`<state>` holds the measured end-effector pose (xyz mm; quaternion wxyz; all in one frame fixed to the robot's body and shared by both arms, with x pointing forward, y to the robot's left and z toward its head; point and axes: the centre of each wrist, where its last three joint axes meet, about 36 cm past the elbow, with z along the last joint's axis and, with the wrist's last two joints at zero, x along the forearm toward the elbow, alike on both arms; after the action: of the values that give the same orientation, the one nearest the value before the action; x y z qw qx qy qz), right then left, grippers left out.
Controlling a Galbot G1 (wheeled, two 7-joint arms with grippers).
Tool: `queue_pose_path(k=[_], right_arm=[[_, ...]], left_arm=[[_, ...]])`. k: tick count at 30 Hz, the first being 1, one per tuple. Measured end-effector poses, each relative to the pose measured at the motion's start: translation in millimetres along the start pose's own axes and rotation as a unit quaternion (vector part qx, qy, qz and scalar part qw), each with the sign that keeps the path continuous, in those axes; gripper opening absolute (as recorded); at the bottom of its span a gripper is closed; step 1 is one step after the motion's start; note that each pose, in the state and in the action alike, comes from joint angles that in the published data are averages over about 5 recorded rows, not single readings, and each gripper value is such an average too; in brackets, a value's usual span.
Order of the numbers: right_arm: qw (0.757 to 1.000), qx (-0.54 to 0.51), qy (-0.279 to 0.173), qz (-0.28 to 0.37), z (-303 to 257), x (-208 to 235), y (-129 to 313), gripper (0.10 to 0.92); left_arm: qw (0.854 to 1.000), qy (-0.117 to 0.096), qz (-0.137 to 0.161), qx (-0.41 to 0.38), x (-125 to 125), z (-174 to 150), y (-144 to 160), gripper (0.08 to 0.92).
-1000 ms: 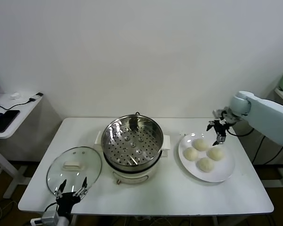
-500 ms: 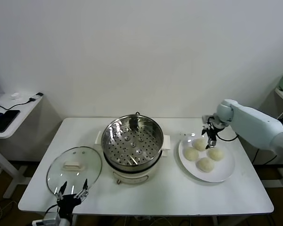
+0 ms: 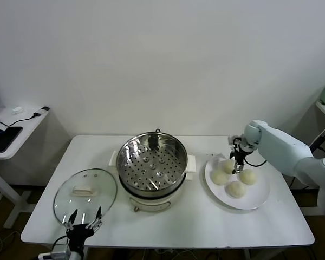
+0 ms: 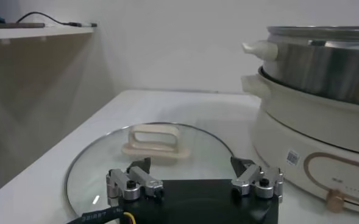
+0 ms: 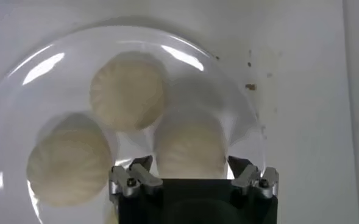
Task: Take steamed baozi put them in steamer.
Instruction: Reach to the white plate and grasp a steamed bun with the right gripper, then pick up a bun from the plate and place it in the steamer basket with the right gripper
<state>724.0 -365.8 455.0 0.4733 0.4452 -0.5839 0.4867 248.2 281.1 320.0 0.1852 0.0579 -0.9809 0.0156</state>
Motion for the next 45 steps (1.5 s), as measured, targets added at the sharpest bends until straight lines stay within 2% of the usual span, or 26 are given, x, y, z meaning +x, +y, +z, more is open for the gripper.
queue_pose_path(k=[5, 12, 18, 24, 28, 33, 41, 45], right_arm=[[1.0, -0.006, -0.002, -0.002, 0.2, 2.2, -0.8, 0.631], [1.0, 0.009, -0.014, 0.0, -4.5, 32.7, -6.8, 0.619], [0.997, 0.067, -0.039, 0.022, -39.1, 106.2, -22.9, 0.619], [0.98, 0.176, -0.082, 0.048, -112.1, 193.0, -24.0, 0.619], [0.954, 0.275, -0.106, 0.047, -175.2, 231.7, -7.8, 0.619], [0.907, 0.406, -0.112, 0.029, -250.1, 247.8, 21.3, 0.619], [0.812, 0.577, -0.087, 0.015, -326.1, 234.6, 44.1, 0.619], [0.777, 0.625, -0.077, 0.012, -347.1, 217.7, 42.9, 0.621]], left_arm=[[1.0, -0.001, -0.002, -0.001, -0.3, -0.6, 0.9, 0.823], [1.0, -0.003, 0.0, -0.003, 2.9, -2.6, -0.3, 0.823], [1.0, -0.006, 0.006, -0.004, 6.3, -6.2, -5.0, 0.823], [1.0, -0.01, 0.01, -0.006, 8.7, -9.9, -7.6, 0.823], [1.0, -0.012, 0.013, -0.008, 9.5, -12.0, -8.0, 0.823], [1.0, -0.017, 0.012, -0.008, 8.8, -16.0, -7.8, 0.823], [1.0, -0.021, 0.008, -0.007, 9.6, -17.8, -6.1, 0.823], [1.0, -0.022, 0.007, -0.007, 10.3, -17.6, -5.9, 0.823]])
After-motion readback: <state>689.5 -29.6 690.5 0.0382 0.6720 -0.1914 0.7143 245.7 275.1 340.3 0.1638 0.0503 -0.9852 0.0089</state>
